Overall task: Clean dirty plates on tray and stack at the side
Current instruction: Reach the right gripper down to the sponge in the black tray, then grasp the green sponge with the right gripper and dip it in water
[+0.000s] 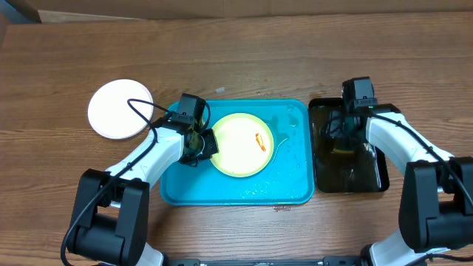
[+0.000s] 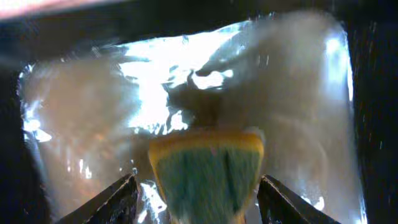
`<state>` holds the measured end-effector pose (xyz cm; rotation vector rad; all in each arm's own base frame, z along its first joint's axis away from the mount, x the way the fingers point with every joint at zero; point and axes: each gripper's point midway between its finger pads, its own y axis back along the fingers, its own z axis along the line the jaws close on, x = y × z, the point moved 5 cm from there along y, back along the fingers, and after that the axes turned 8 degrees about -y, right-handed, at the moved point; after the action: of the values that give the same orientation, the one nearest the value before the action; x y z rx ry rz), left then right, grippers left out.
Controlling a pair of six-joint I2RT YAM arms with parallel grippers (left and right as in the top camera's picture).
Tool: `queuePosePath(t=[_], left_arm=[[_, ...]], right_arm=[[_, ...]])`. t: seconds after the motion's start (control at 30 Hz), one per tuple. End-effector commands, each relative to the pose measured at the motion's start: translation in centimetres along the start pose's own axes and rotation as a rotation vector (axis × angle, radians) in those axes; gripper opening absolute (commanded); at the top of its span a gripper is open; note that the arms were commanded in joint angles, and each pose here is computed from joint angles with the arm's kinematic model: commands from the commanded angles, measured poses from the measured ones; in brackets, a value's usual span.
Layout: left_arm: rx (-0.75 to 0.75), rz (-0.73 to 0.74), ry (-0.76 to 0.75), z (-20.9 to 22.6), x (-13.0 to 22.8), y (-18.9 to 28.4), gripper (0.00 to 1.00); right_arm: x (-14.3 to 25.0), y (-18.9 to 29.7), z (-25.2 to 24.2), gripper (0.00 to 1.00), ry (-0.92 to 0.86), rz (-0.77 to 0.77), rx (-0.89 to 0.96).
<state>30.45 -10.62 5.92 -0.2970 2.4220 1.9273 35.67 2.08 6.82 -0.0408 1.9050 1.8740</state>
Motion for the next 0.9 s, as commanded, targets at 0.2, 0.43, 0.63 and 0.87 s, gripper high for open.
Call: queuePosePath(t=[0.2, 0.43, 0.63, 0.87], left_arm=[[-0.023, 0.02, -0.011, 0.3, 0.6, -0.5, 0.05], [-0.022, 0.018, -0.012, 0.2, 0.5, -0.5, 0.05], [-0.028, 0.013, -0.013, 0.3, 0.4, -0.5, 0.05], [-0.028, 0.014, -0.012, 0.3, 0.5, -0.5, 0.05]], right_arm=[[-0.7, -0.1, -0.1, 0.61, 0.012, -0.05, 0.0], [-0.3, -1.1, -0.1, 0.04, 0.015, -0.029, 0.008], [-0.9, -0.7, 0.1, 0.68, 0.014, -0.037, 0.005], [0.9, -0.7, -0.5, 0.67, 0.023, 0.05, 0.031]])
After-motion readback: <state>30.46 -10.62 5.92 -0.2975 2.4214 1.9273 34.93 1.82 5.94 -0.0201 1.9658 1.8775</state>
